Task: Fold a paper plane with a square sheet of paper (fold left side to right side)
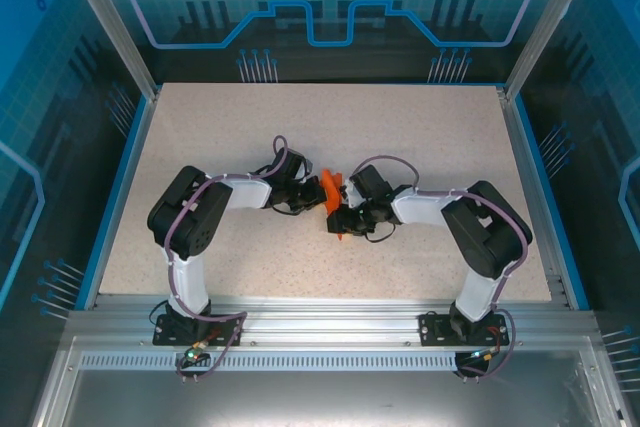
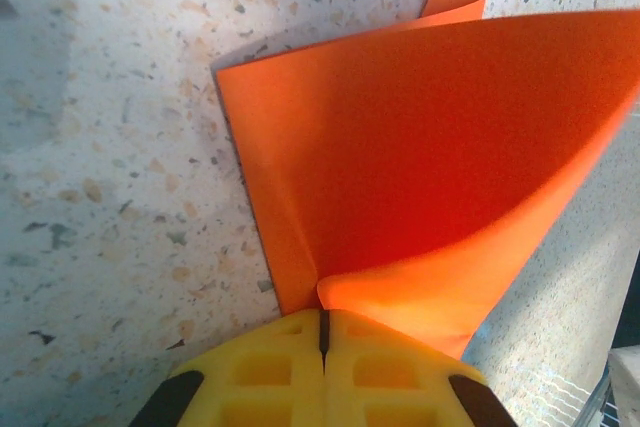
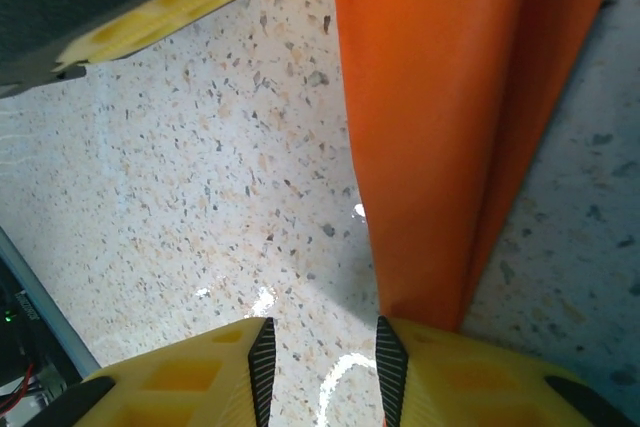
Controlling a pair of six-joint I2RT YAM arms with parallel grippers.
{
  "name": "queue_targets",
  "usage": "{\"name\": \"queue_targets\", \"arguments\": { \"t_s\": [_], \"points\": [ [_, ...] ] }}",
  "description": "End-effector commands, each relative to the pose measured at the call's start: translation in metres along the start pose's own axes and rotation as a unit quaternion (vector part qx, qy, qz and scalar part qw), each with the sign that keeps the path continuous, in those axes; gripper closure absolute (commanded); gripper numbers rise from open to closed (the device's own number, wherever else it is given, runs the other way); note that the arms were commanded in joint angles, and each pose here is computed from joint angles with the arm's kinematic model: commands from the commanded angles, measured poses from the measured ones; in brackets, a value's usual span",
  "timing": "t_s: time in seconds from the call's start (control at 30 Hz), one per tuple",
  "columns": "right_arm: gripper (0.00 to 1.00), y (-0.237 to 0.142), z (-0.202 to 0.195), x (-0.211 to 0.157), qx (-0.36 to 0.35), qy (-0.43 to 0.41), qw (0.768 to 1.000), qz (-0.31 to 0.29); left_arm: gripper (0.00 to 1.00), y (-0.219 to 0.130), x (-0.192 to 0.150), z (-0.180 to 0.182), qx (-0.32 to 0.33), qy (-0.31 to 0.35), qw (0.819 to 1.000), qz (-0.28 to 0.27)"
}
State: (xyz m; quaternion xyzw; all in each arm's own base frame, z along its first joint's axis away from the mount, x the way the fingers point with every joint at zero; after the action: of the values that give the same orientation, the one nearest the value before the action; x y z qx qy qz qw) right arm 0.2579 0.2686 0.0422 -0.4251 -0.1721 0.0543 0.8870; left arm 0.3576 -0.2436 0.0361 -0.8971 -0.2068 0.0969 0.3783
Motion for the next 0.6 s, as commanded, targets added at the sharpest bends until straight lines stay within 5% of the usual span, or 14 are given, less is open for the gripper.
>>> {"name": "queue_targets", "arguments": {
  "t_s": [0.0, 0.57],
  "points": [
    [0.65, 0.009, -0.008, -0.031, -0.021, 0.018, 0.997, 0.066, 1.00, 0.005, 0.010, 0.051, 0.077, -0.031, 0.996, -0.020],
    [0.63, -0.028, 0.024, -0.006, 0.015, -0.018, 1.000, 0.011, 1.00, 0.007, 0.010, 0.054, 0.081, -0.034, 0.996, -0.019]
  ]
}}
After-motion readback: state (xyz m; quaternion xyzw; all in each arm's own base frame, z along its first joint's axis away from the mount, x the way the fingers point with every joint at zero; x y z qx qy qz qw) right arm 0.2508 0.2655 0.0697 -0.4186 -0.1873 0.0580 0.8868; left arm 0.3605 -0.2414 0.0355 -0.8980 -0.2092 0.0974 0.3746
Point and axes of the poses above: each hand's point on the last joint's axis, 136 mm out from that joint toward the fingers, its own y axis out along the fingers, its own z axis along the line the jaws close on, x = y × z, the point moved 3 cm from there along -y, back along the fingers, and after that the axes turned 12 degrees about -y, right-handed, at the moved point
